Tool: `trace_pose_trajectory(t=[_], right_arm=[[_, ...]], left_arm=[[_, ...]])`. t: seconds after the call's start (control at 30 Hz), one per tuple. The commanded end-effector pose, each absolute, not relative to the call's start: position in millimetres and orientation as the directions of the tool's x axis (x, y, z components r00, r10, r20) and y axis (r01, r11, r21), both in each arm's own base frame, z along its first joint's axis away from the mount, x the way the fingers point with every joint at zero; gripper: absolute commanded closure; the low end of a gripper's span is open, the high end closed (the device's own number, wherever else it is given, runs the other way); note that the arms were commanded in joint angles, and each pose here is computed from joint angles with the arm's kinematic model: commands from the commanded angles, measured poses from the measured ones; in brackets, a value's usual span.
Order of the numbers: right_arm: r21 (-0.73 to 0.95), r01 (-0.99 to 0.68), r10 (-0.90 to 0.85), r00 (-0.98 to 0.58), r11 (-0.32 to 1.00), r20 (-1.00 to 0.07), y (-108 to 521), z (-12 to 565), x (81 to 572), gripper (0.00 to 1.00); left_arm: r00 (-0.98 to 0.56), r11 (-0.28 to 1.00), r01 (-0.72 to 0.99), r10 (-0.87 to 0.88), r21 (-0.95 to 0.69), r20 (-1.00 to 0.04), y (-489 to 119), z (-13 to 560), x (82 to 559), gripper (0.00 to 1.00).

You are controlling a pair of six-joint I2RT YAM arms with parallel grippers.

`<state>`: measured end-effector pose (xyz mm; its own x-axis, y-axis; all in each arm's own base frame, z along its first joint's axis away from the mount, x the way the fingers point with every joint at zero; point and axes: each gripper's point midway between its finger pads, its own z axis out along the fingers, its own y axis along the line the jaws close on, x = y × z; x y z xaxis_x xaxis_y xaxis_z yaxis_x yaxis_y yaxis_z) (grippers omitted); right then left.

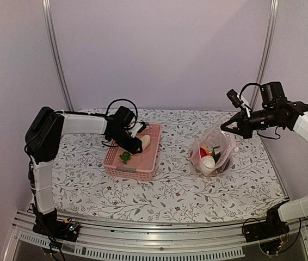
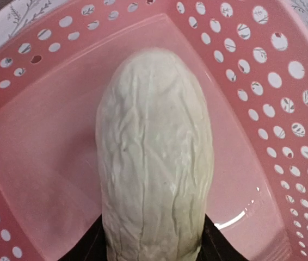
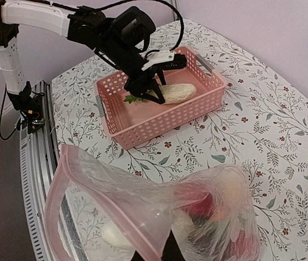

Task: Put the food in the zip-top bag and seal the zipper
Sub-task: Pick up the fake vegetable from the bin, then adjust the zipper food storage bag at the center of the board.

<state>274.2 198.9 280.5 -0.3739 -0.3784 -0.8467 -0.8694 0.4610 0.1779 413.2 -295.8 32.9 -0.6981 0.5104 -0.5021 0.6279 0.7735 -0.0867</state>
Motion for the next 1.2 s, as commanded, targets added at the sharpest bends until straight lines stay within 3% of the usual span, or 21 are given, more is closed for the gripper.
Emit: trace_pose_trajectory(t=[0.0,0.27,0.53,0.6,0.7,0.77,0.97,1.17], right_arm=[[0.162,-0.85,-0.382,-0.385,0.5,-0.84,195,284,282,1.0],[0.104,-0.817,-0.396,-0.382,0.567,-0.835,187,295,300,1.0],[-0.213,-0.518,-0.434,-0.352,0.828,-0.829,118,365,381,1.0],[-0.301,-0.444,-0.467,-0.331,0.844,-0.82,103,384,393,1.0],[-0.346,-0.462,-0.521,-0.332,0.817,-0.786,102,384,397,1.0],[-0.299,-0.518,-0.517,-0.349,0.801,-0.782,112,368,394,1.0],[0.086,-0.731,-0.447,-0.501,0.677,-0.741,171,281,353,1.0],[0.285,-0.756,-0.422,-0.589,0.59,-0.689,196,244,327,1.0]], left_arm=[[-0.667,0.798,0.601,0.474,-0.04,-0.575,-297,87,401,0.55],[-0.519,0.772,0.634,0.387,-0.04,-0.762,-319,200,364,0.6],[-0.38,0.728,0.685,0.309,-0.04,-0.872,-343,265,330,0.64],[-0.363,0.716,0.697,0.308,-0.037,-0.88,-348,272,324,0.64],[-0.327,0.69,0.724,0.309,-0.026,-0.893,-358,283,314,0.64],[-0.303,0.68,0.733,0.3,-0.021,-0.905,-363,290,308,0.64],[-0.252,0.641,0.765,0.216,-0.058,-0.943,-381,302,292,0.63],[-0.254,0.571,0.814,0.189,-0.104,-0.949,-402,308,276,0.63]])
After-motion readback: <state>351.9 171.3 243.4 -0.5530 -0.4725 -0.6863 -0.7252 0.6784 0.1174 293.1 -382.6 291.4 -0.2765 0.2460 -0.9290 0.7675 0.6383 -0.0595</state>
